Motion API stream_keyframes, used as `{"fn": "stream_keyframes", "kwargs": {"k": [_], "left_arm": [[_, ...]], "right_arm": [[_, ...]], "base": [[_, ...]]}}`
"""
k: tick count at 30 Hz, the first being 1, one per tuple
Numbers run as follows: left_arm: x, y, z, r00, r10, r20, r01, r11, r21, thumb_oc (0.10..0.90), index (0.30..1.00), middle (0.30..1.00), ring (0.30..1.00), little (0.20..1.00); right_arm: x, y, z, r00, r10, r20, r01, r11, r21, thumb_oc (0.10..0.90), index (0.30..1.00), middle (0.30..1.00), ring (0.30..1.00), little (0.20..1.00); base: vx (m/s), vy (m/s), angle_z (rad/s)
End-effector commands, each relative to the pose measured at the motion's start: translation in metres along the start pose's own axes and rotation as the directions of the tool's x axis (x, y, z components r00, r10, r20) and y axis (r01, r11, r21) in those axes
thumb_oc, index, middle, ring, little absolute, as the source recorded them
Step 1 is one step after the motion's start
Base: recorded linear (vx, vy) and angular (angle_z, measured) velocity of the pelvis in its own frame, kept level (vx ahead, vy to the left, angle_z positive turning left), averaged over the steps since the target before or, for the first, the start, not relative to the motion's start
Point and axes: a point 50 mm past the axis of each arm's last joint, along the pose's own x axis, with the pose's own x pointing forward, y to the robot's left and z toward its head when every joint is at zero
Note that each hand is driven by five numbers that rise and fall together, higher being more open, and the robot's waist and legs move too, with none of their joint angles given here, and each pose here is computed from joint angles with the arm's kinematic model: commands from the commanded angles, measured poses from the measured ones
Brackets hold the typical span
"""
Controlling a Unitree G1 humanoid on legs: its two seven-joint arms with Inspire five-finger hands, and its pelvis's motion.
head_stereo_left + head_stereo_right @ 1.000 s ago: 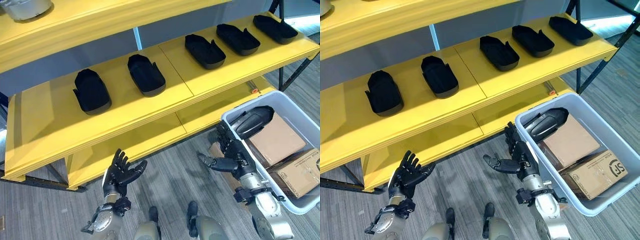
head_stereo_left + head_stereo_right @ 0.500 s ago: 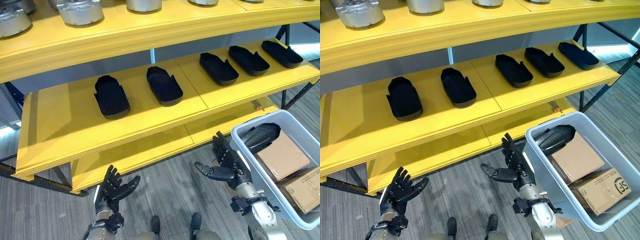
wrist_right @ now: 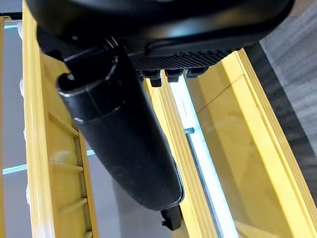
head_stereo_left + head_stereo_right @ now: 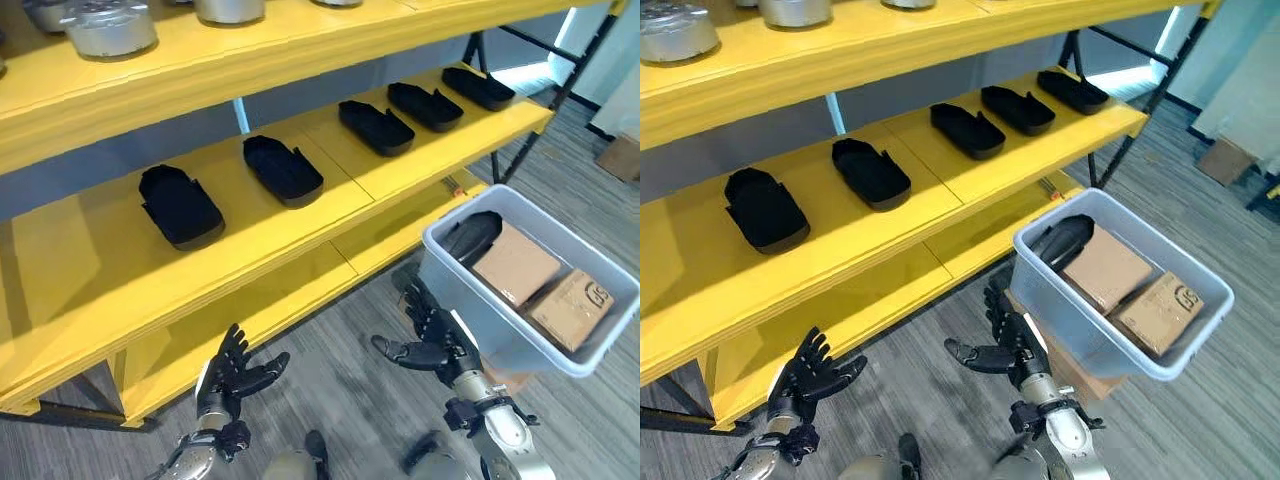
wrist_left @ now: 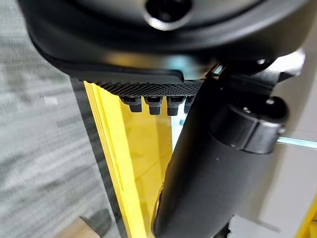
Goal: Move parts from the plastic box to the shelf.
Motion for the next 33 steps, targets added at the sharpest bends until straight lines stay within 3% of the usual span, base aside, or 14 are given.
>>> {"fn": "stream_keyframes", "kwargs": {"k": [1, 8, 19, 33], "left_arm": [[0.007, -0.013, 0.060, 0.954, -0.064, 0.294, 0.068, 0.998, -0.006, 0.900, 1.000, 1.000, 1.000, 1.000], [0.013, -0.027, 0.059, 0.952, -0.068, 0.299, 0.093, 0.993, -0.069, 0.900, 1.000, 1.000, 1.000, 1.000], [0.021, -0.040, 0.076, 0.925, -0.066, 0.375, 0.110, 0.989, -0.098, 0.900, 1.000, 1.000, 1.000, 1.000], [0.026, -0.048, 0.085, 0.915, -0.069, 0.398, 0.121, 0.987, -0.106, 0.900, 1.000, 1.000, 1.000, 1.000]], "right_arm": [[0.017, 0.007, 0.059, 0.953, 0.042, 0.299, -0.030, 0.999, -0.043, 0.900, 1.000, 1.000, 1.000, 1.000], [0.016, 0.000, 0.066, 0.944, -0.007, 0.329, 0.019, 0.999, -0.036, 0.900, 1.000, 1.000, 1.000, 1.000], [0.040, 0.011, 0.082, 0.913, 0.005, 0.407, 0.006, 1.000, -0.025, 0.900, 1.000, 1.000, 1.000, 1.000], [0.039, 0.007, 0.080, 0.910, -0.037, 0.413, 0.058, 0.998, -0.038, 0.900, 1.000, 1.000, 1.000, 1.000]], "base": [[0.10, -0.185, -0.53], [0.16, -0.229, -0.09], [0.14, -0.218, -0.21], [0.12, -0.174, -0.24]]}}
